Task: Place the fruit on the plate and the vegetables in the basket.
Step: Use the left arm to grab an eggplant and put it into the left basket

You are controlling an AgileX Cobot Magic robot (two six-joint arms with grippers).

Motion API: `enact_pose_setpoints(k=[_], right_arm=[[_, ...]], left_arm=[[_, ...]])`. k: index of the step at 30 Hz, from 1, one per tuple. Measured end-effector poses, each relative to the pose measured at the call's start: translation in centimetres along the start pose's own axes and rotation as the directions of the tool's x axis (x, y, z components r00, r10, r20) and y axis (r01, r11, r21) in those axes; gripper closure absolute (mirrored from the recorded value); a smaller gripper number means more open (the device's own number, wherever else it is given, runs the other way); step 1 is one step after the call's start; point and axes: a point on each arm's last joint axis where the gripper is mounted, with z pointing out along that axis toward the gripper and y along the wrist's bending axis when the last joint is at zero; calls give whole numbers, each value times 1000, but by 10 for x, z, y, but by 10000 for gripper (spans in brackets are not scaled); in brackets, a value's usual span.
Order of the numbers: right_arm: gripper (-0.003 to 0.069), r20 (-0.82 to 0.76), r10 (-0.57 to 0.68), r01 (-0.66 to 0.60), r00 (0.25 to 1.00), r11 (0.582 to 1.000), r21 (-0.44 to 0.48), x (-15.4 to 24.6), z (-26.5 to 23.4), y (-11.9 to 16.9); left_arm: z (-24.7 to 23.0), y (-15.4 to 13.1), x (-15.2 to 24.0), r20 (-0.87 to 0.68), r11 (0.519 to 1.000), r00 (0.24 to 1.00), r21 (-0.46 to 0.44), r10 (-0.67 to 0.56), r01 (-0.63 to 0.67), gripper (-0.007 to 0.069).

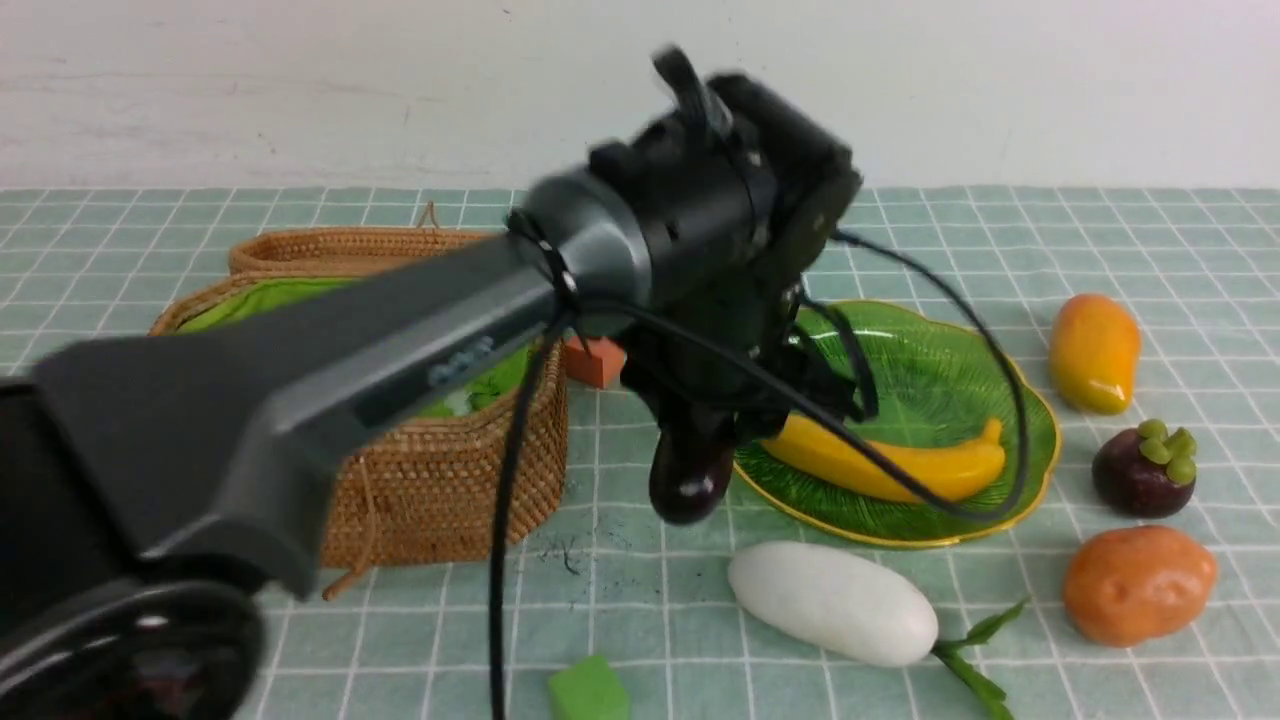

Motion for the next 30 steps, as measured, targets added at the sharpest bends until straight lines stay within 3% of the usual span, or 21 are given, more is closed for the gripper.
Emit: enact_pose_setpoints(k=[2, 5, 8, 11, 12, 14, 16, 18, 19, 22, 25, 27, 30], right_arm=[[529, 12, 2, -2, 1000, 1000, -10, -2, -1, 1], [529, 61, -3, 4, 998, 1000, -25, -8, -8, 3], [529, 140, -32, 40, 990, 998, -57, -17, -15, 7], [527, 193, -57, 77, 980, 992, -99, -22, -19, 12], [526, 193, -54, 75, 980, 992, -104, -22, -19, 12], [524, 204, -67, 96, 977, 986, -137, -22, -20, 16], [522, 207, -72, 105, 976, 983, -153, -22, -20, 17], [522, 210, -75, 109, 975, 982, -156, -22, -20, 18], [522, 211, -78, 112, 974, 981, -157, -23, -20, 18], [519, 211, -78, 112, 974, 981, -157, -23, -20, 18], [517, 210, -77, 112, 975, 981, -157, -23, -20, 18], [515, 203, -77, 110, 976, 981, -158, -24, -18, 18], [512, 184, -75, 105, 980, 982, -160, -26, -12, 17]], left_arm=[[-40, 10, 0, 68, 998, 996, 16, 64, -66, 230], [-87, 41, 7, 139, 971, 961, -37, 239, -237, 230], [-109, 85, 16, 125, 906, 899, -112, 420, -408, 230], [-101, 128, 25, 28, 805, 810, -138, 585, -577, 230], [-99, 130, 25, 23, 809, 815, -137, 580, -572, 230], [-74, 162, 32, -70, 731, 736, -85, 673, -677, 230], [-53, 179, 35, -111, 700, 699, -39, 706, -713, 230], [-42, 185, 35, -124, 693, 691, -27, 713, -720, 230], [-17, 198, 32, -127, 700, 697, -31, 705, -713, 230], [-3, 205, 29, -121, 729, 728, -47, 674, -683, 215], [0, 206, 28, -115, 765, 766, -64, 633, -641, 125], [-2, 208, 28, -114, 810, 813, -86, 570, -580, 7], [-9, 208, 31, -122, 867, 870, -93, 478, -489, -35]])
